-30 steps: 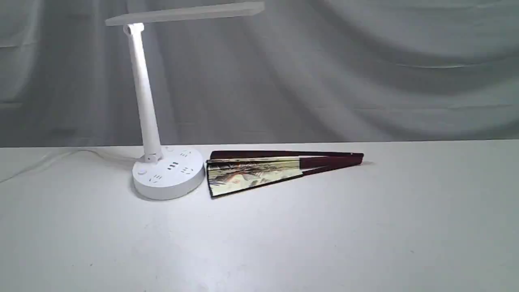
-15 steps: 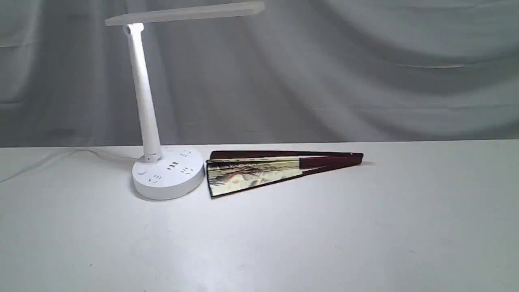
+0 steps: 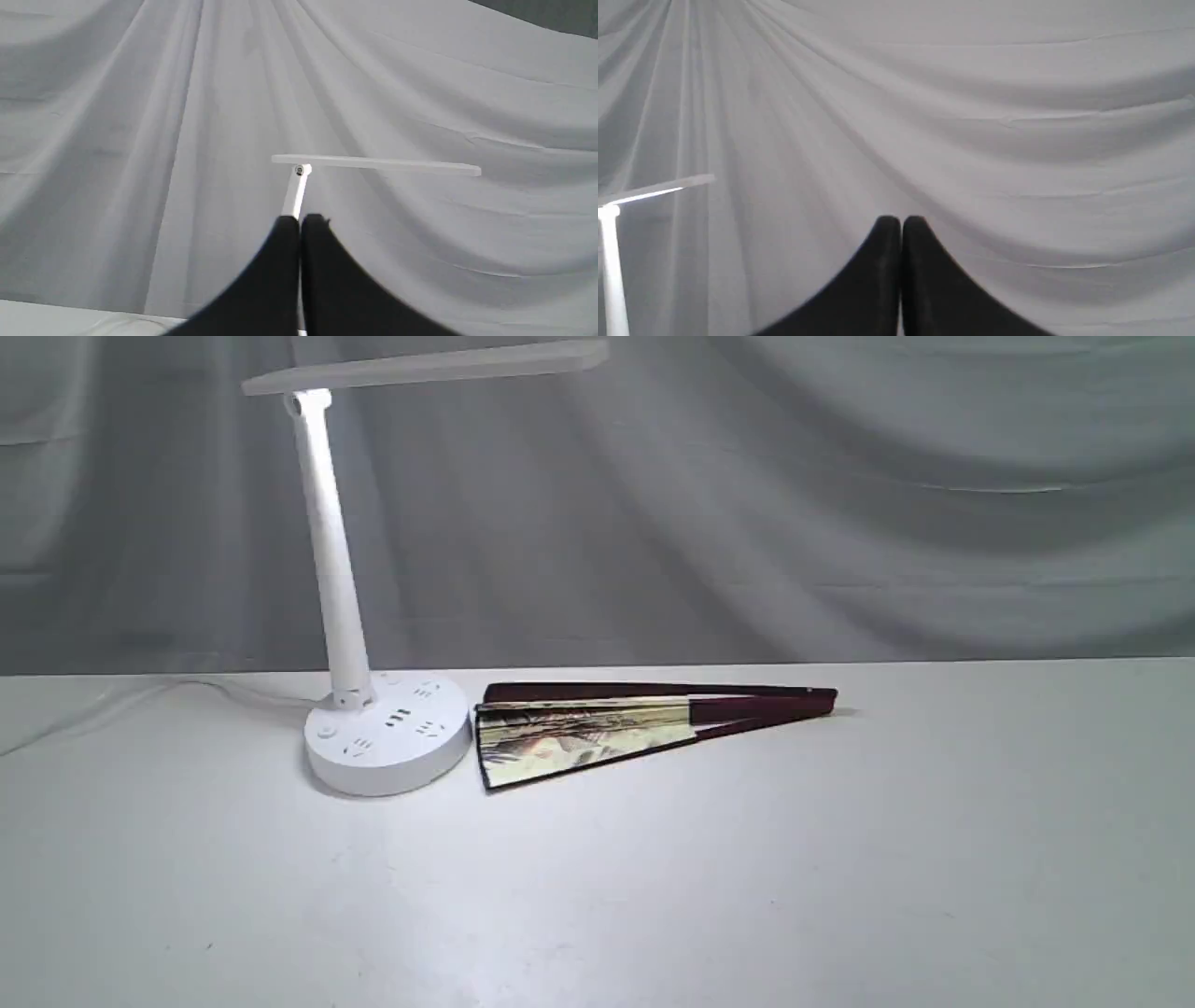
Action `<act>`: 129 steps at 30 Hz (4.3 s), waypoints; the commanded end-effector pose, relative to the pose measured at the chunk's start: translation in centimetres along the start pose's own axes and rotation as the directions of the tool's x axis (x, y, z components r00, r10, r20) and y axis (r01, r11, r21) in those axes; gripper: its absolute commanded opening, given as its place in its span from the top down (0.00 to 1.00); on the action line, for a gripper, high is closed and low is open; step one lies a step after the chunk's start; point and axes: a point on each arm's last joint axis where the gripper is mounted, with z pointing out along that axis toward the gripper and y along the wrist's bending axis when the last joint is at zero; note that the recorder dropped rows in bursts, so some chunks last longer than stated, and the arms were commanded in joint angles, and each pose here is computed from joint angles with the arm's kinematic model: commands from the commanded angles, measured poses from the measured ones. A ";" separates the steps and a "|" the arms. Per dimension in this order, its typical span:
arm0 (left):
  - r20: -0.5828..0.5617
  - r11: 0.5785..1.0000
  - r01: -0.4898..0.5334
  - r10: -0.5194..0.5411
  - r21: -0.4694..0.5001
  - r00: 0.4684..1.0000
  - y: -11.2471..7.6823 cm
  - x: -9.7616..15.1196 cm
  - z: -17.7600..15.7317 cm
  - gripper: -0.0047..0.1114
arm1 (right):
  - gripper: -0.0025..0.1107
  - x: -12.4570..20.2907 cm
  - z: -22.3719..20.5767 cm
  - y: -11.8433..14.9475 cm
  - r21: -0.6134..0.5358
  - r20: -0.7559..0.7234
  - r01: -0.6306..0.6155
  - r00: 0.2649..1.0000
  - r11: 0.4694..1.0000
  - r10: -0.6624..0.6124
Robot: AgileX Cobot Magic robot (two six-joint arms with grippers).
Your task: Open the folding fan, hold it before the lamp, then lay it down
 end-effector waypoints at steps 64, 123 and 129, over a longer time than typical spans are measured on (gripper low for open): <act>-0.886 0.990 -0.128 0.009 -0.057 0.463 3.7 12.0 27.0 0.96 | 0.98 16.4 28.9 -1.1 -0.167 -0.899 0.051 0.402 0.985 -0.173; -0.977 0.987 -0.107 0.137 0.120 0.163 -0.4 15.8 26.7 0.96 | 0.98 35.2 43.5 12.3 -0.565 -0.716 0.009 0.490 0.825 -0.496; -0.977 0.987 -0.107 0.137 0.120 0.163 -0.4 15.8 26.7 0.96 | 0.98 36.2 43.6 12.3 -0.595 -0.672 0.051 0.515 0.802 -0.532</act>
